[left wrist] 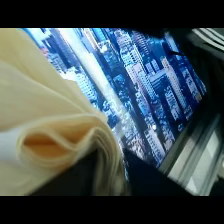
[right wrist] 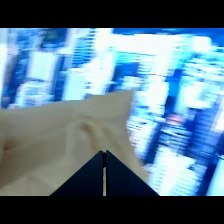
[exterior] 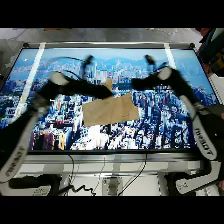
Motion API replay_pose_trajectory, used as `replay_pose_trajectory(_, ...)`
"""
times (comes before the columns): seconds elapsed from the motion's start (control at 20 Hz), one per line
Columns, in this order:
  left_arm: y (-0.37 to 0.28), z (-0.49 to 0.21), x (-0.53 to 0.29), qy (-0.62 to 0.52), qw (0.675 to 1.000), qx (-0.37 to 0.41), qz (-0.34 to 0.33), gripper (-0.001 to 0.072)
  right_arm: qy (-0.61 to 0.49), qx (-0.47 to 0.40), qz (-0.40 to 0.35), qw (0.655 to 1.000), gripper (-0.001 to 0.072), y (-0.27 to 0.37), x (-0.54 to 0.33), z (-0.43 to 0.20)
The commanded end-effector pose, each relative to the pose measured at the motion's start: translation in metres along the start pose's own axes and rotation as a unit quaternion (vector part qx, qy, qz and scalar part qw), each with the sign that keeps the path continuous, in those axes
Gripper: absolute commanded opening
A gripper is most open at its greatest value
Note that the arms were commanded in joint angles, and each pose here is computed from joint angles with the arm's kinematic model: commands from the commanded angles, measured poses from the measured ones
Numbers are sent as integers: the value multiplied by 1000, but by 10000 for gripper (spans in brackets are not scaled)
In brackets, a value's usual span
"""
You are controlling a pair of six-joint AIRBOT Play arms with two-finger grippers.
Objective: Fold the clothes and pants, and hang the long-sleeved shirts on hangers.
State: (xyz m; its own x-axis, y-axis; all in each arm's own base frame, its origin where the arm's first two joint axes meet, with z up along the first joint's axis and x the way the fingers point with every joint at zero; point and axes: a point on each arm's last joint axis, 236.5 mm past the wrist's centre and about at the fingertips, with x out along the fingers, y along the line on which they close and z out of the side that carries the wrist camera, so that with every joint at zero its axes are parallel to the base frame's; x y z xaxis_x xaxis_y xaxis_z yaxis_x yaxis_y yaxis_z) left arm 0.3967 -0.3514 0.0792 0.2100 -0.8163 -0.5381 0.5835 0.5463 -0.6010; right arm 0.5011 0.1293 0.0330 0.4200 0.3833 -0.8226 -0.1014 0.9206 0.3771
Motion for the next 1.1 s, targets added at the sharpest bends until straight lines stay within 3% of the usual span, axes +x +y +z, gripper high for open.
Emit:
replay_pose_trajectory(0.0, 7, -9, 63, -22, 999, -13, 30, 708, 21, 37, -75, 996, 11, -101, -49, -8)
replay_pose_trajectory(0.2, 24, 12, 29, -42, 998, -23, 38, 707, 64, 56, -75, 994, 11, -160, -45, -48)
replay_pose_trajectory(0.3, 34, 25, -4, -53, 997, -25, 42, 707, 92, 74, -2, 993, 13, -149, -23, -80)
replay_pose_trajectory(0.35, 43, 30, -20, -58, 997, -17, 54, 707, 99, 103, 46, 989, 208, -132, -9, -93)
replay_pose_trajectory(0.4, 53, 34, -36, -60, 996, -6, 73, 707, 104, 135, 80, 982, 501, -117, 3, -103)
replay_pose_trajectory(0.45, 63, 36, -51, -61, 994, 5, 92, 707, 112, 155, 108, 976, 601, -101, 16, -112)
replay_pose_trajectory(0.65, 84, 38, -93, -58, 990, 17, 128, 707, 163, 150, 165, 961, 611, -33, 69, -145)
replay_pose_trajectory(0.85, 95, 30, -111, -45, 991, 0, 129, 707, 121, 100, 176, 972, 616, 37, 106, -133)
replay_pose_trajectory(1.0, 108, 20, -126, -30, 991, -19, 130, 707, 97, 53, 172, 979, 527, 76, 118, -130)
replay_pose_trajectory(1.05, 112, 17, -132, -25, 991, -26, 130, 706, 92, 41, 174, 980, 449, 87, 119, -129)
